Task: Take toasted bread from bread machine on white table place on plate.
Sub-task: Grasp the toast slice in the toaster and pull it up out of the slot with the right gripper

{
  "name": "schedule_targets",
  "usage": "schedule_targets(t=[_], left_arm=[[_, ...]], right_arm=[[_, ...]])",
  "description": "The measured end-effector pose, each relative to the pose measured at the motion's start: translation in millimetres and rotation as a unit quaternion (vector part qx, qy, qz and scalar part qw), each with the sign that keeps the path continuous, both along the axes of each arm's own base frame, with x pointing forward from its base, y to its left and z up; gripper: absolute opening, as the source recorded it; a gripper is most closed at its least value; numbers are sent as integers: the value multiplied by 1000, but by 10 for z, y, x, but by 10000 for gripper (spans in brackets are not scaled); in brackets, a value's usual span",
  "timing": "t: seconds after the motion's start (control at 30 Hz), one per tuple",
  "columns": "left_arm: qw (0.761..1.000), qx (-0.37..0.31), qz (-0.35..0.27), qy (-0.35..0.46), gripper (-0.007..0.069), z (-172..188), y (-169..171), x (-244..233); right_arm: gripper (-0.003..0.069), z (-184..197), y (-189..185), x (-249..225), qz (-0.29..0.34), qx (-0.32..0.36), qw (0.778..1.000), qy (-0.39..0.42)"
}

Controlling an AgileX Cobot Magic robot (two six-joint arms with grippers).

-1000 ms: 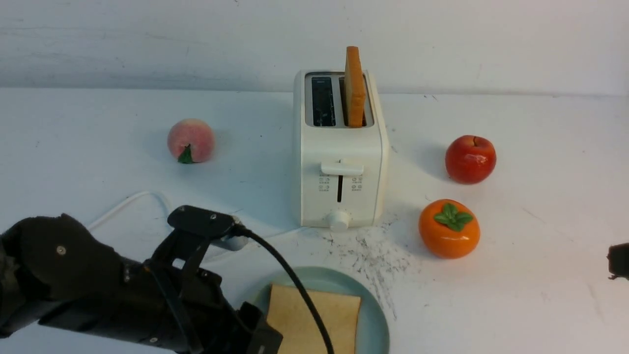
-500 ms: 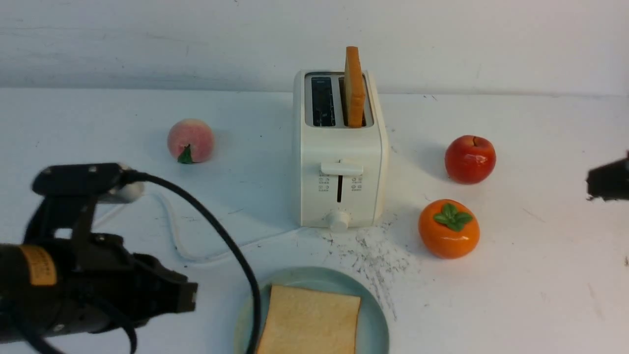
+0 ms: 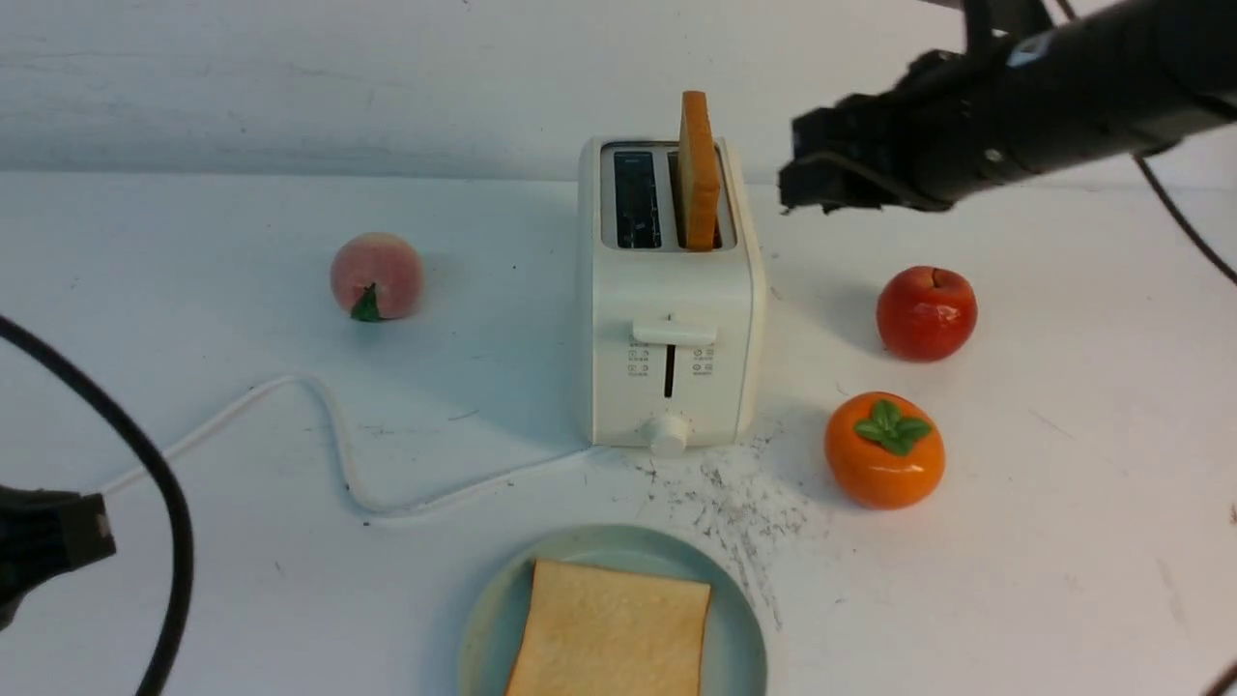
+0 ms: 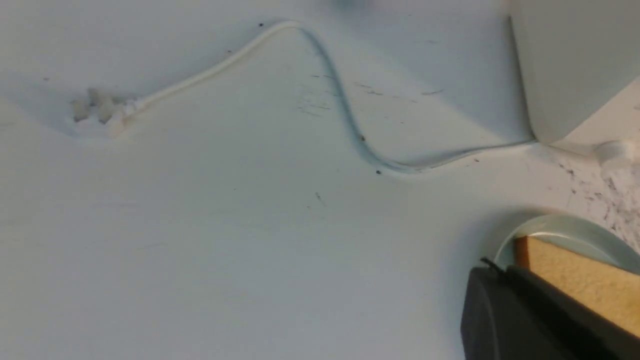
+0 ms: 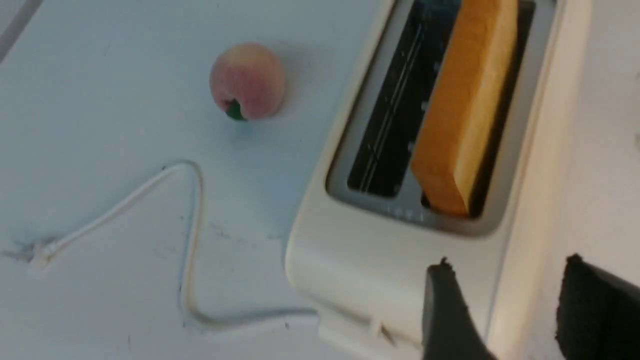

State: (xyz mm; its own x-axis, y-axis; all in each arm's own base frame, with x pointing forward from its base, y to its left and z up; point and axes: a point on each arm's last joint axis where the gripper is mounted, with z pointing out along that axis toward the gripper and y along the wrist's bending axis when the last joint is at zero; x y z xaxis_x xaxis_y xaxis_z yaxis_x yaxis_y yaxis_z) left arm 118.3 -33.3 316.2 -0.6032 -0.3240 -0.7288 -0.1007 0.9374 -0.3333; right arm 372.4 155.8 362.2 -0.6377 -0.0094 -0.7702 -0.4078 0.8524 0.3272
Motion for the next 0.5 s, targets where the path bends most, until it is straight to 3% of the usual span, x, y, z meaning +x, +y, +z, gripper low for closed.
schedule_targets(t=[0.17,0.3,0.4,0.5], left_arm=[[1000,10,10,23,-14,-33,29,-29],[999,18,18,43,-14,-62,49,-51],[998,21,21,50,-14,-71,57,-61],[998,24,23,57,-14,-81,64,-70]], right_arm=[[460,-145,142,418,-5,4,1000,-7],[515,-276,242,658,-7,20,1000,-4],[512,-348,286,794,-13,30,999,-10],[398,-443,306,876,-11,16,1000,-9]])
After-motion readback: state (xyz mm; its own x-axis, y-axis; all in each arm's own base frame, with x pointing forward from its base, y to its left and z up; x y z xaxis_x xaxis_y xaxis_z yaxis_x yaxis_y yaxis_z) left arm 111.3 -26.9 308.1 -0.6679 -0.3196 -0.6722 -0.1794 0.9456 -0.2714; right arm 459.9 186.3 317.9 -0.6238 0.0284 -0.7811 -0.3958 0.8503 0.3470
